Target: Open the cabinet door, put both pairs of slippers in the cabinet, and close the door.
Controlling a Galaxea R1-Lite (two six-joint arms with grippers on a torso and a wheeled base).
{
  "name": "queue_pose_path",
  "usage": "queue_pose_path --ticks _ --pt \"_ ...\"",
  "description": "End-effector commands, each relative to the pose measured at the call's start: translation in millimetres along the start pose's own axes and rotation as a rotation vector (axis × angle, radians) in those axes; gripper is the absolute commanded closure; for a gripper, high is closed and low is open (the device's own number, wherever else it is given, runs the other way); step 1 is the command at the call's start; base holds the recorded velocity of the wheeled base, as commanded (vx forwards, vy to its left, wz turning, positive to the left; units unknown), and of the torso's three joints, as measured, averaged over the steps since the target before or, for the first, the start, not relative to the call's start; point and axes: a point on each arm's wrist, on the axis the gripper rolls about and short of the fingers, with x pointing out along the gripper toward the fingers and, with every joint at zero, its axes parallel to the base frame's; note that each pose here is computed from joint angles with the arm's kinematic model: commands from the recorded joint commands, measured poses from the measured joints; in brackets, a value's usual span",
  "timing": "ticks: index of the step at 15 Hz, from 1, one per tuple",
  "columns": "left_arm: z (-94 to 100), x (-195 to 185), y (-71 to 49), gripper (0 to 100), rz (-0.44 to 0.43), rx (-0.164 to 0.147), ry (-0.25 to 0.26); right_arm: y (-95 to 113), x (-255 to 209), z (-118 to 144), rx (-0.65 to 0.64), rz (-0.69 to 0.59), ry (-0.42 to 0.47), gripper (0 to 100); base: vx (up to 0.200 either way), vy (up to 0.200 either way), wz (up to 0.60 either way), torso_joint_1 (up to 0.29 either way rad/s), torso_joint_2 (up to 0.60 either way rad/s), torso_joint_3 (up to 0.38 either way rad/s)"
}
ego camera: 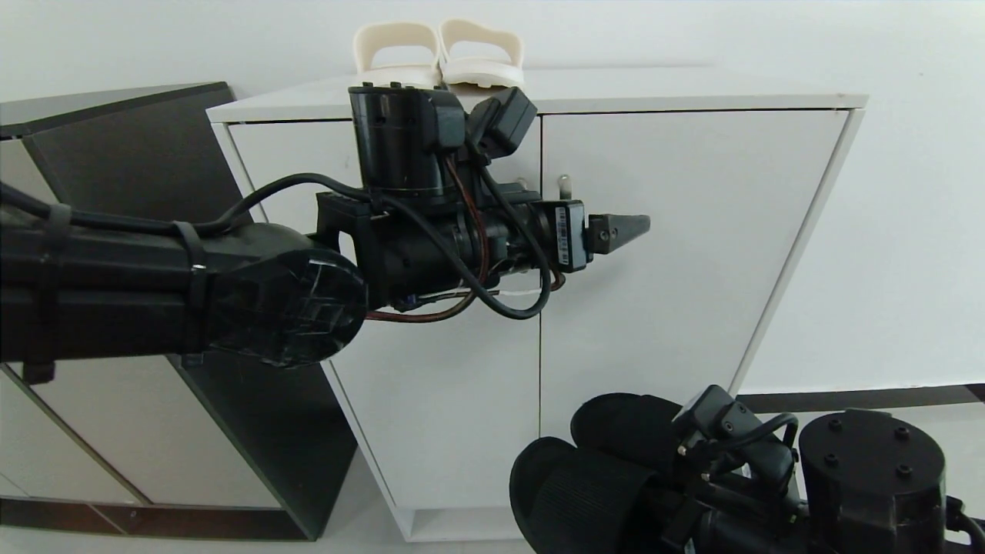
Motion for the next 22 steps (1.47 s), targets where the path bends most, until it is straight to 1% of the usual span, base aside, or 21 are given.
queue_pose_path --ticks 1,3,4,5,7,8,10,12,13,15,17,18,20,22 --pt "-2.1 2.4 0.7 100 0.001 -0.002 0.005 0.0 -0.6 0.1 0.0 0.0 -0.001 100 0.0 0.0 0.0 0.0 0.0 0.0" --pt "-0.1 -1.7 -1.8 100 -0.003 0.0 0.001 -0.3 -1.8 -1.6 -0.001 0.002 0.005 100 0.0 0.0 0.0 0.0 0.0 0.0" --pt "2.4 -7.8 -6.1 100 -0.01 0.001 -0.003 -0.3 -3.3 -1.4 0.0 0.011 0.002 100 0.0 0.0 0.0 0.0 0.0 0.0" --pt "2.6 -13.8 -15.5 100 -0.032 0.004 -0.001 0.0 -8.1 -2.0 -0.001 0.057 0.0 100 0.0 0.0 0.0 0.0 0.0 0.0" --pt "0.4 -25.4 -27.9 100 -0.059 0.004 0.011 0.6 -20.8 -4.8 -0.025 0.182 -0.006 100 0.0 0.0 0.0 0.0 0.0 0.0" --pt "-1.7 -30.5 -30.6 100 -0.065 0.002 0.02 0.6 -25.5 -5.4 -0.034 0.216 -0.012 100 0.0 0.0 0.0 0.0 0.0 0.0" --pt "-4.2 -36.8 -32.2 100 -0.066 0.002 0.024 0.5 -29.6 -6.9 -0.047 0.243 -0.014 100 0.0 0.0 0.0 0.0 0.0 0.0" --pt "-7.4 -45.8 -33.7 100 -0.065 -0.001 0.037 0.5 -30.0 -8.3 -0.059 0.248 -0.01 100 0.0 0.0 0.0 0.0 0.0 0.0" --pt "-7.3 -61.3 -39.2 100 -0.074 0.0 0.037 0.5 -29.9 -9.4 -0.061 0.247 -0.005 100 0.0 0.0 0.0 0.0 0.0 0.0" --pt "-7.7 -87.1 -43.6 100 -0.077 0.001 0.033 0.6 -28.9 -12.2 -0.061 0.25 0.009 100 0.0 0.0 0.0 0.0 0.0 0.0" --pt "-6.5 -99.5 -40.7 100 -0.06 -0.003 0.023 1.0 -28.8 -12.5 -0.064 0.27 0.01 100 0.0 0.0 0.0 0.0 0.0 0.0" --pt "-1.7 -102.5 -27.4 100 -0.017 -0.003 -0.005 1.1 -28.5 -12.6 -0.064 0.272 0.01 100 0.0 0.0 0.0 0.0 0.0 0.0" --pt "1.8 -95.9 -11.0 100 0.026 -0.01 -0.041 1.1 -28.6 -13.0 -0.081 0.273 0.009 100 0.0 0.0 0.0 0.0 0.0 0.0" --pt "-0.4 -79.2 -3.2 100 0.037 -0.02 -0.056 1.2 -29.6 -13.9 -0.086 0.275 0.012 100 0.0 0.0 0.0 0.0 0.0 0.0"
